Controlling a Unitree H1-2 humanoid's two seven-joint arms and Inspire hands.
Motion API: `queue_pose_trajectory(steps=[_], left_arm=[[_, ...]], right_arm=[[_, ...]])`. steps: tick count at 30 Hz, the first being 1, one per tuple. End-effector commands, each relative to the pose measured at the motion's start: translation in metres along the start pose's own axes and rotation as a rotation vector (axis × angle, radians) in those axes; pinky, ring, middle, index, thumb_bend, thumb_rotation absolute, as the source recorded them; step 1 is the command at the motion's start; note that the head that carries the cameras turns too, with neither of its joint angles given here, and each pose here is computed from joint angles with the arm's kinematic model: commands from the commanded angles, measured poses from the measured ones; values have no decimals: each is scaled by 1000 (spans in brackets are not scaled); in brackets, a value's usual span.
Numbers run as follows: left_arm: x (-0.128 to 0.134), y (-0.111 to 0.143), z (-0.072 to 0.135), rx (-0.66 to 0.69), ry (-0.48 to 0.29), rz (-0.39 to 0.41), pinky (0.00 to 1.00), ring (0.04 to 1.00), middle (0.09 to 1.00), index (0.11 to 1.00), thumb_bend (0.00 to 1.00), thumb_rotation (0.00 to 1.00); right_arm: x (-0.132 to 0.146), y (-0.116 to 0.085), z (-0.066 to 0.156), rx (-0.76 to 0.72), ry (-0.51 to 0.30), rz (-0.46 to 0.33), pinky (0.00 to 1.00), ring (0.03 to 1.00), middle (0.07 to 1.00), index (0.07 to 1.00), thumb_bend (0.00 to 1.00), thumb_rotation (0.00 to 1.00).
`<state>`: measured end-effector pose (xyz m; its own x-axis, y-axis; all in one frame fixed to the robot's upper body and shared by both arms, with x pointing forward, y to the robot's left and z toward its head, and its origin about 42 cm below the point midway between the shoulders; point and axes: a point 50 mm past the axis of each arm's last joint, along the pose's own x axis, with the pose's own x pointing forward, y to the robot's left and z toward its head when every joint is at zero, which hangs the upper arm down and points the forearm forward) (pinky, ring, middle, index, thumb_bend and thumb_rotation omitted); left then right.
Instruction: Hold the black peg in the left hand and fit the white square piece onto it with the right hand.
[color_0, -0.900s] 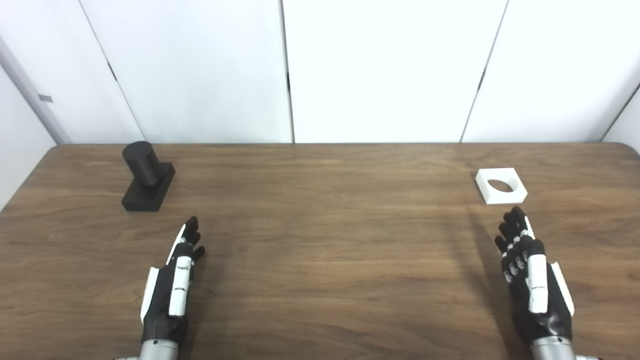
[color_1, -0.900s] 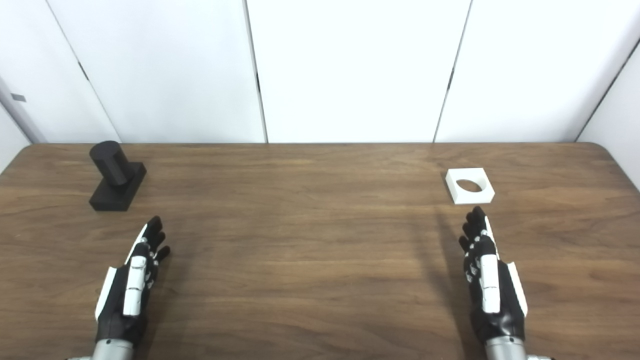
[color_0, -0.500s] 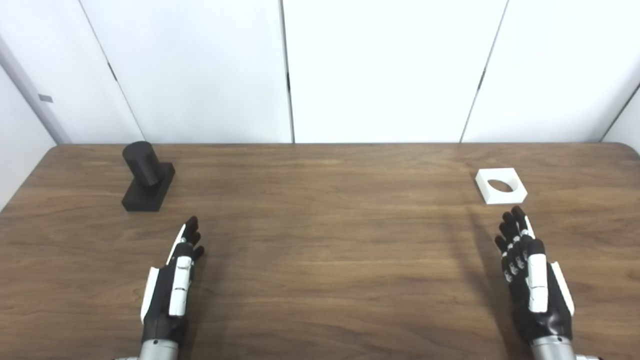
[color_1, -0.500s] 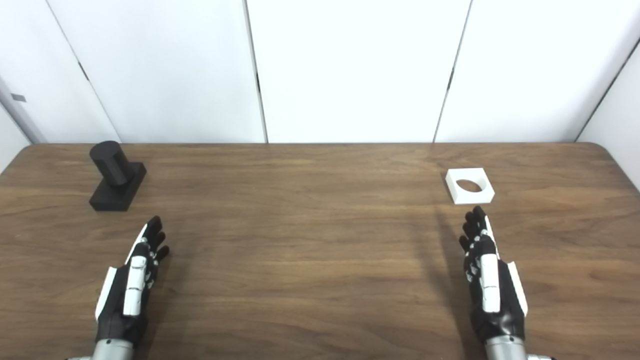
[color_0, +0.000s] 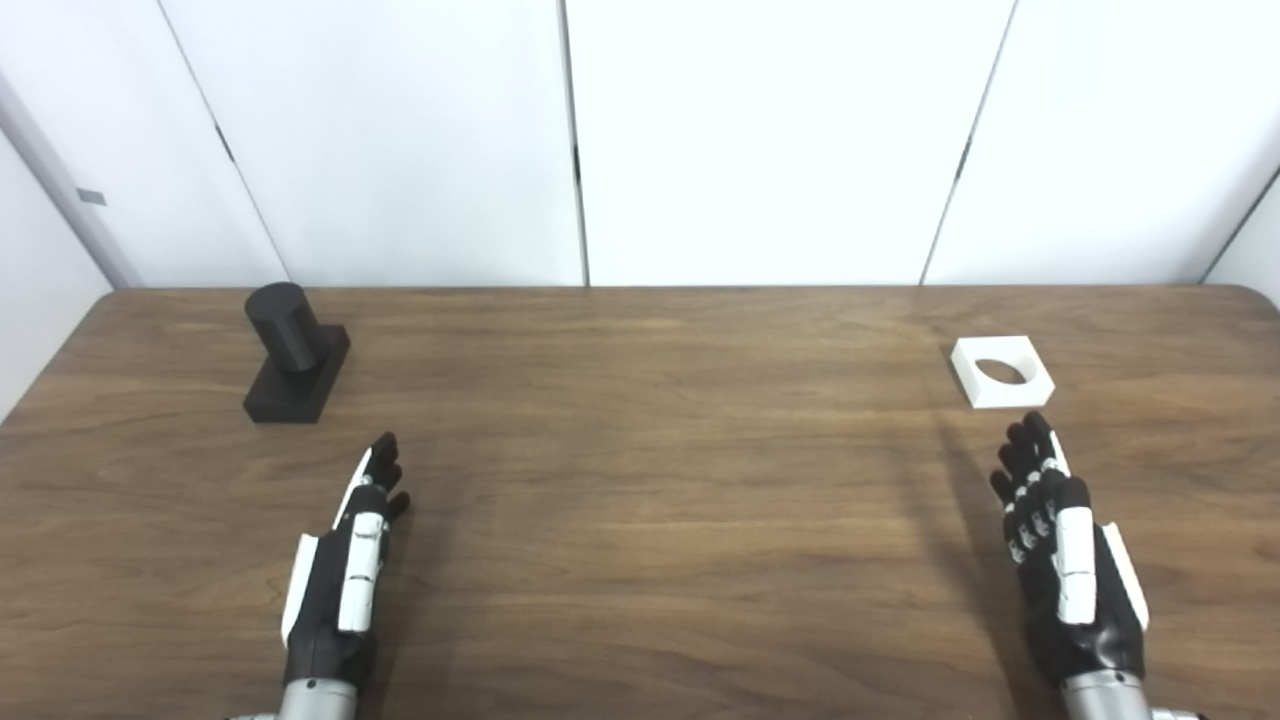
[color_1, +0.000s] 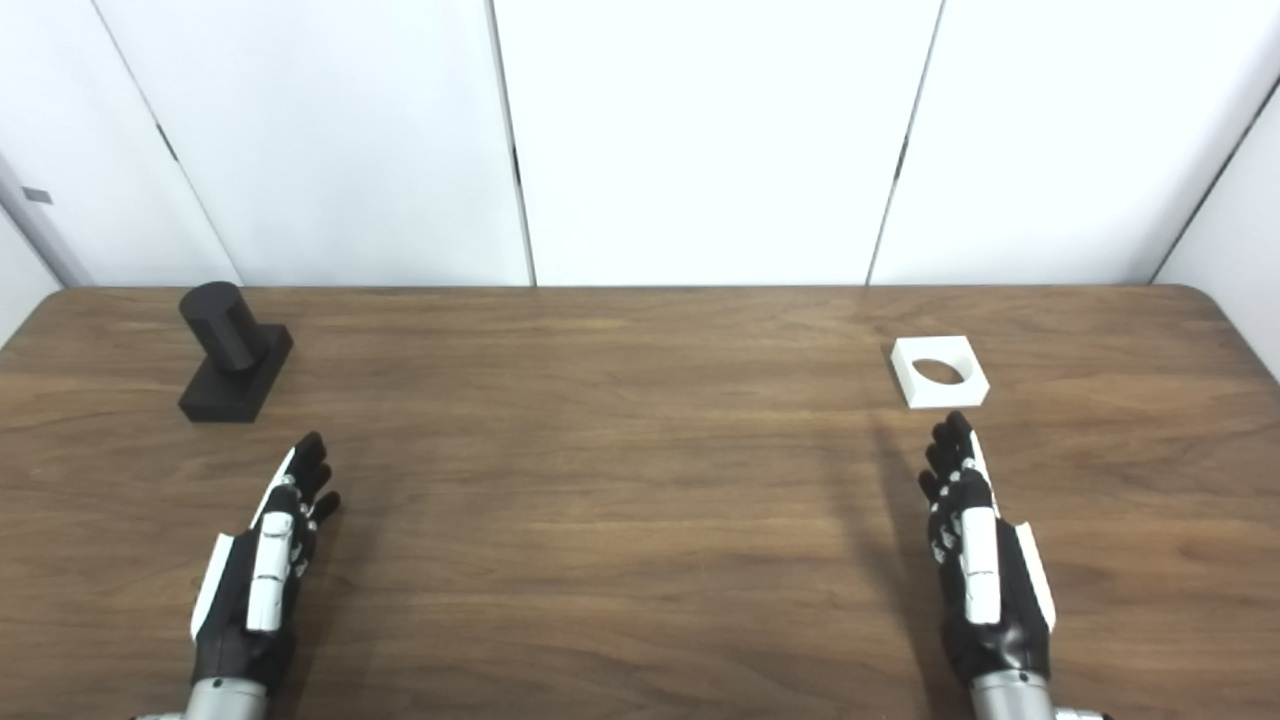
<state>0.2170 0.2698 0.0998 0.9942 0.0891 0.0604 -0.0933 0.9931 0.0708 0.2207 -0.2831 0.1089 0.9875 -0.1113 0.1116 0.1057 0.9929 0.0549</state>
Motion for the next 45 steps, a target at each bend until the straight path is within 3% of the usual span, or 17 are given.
queue_pose_trajectory(steps=[1,10,13,16,21,24,29,35,42,45], left_arm=[[-1,-12,1,-37,-24,13,955,989,992,971,611,1000],[-4,-15,3,-7,-5,19,943,991,992,974,595,978],[-5,-15,9,55,-4,35,929,987,989,973,563,899],[-3,-11,23,108,-38,65,891,969,980,968,496,710],[7,1,46,146,-72,120,995,999,998,978,557,554],[14,11,57,229,-108,163,930,964,964,955,587,479],[25,23,71,365,-120,263,798,908,940,920,672,451],[37,33,82,476,-105,348,906,930,933,928,739,457],[58,43,94,624,-27,439,822,898,942,911,796,470],[71,48,96,685,-38,442,777,895,946,906,784,427]], right_arm=[[-6,6,-18,35,48,-15,1000,1000,993,1000,536,1000],[-6,4,-18,46,45,-26,1000,1000,990,1000,533,1000],[-7,2,-18,37,50,-23,1000,1000,993,1000,515,1000],[-8,-1,-18,28,51,-26,1000,1000,997,1000,511,1000],[-9,-5,-18,24,53,-23,1000,1000,992,1000,522,1000],[-10,-7,-19,15,58,-21,1000,1000,993,1000,535,1000],[-10,-10,-19,37,60,-21,1000,1000,1000,1000,547,1000],[-11,-13,-19,45,68,-18,1000,1000,1000,1000,578,1000],[-12,-15,-21,46,88,-19,1000,1000,1000,1000,678,1000],[-11,-13,-21,42,88,-21,1000,1000,995,1000,692,1000]])
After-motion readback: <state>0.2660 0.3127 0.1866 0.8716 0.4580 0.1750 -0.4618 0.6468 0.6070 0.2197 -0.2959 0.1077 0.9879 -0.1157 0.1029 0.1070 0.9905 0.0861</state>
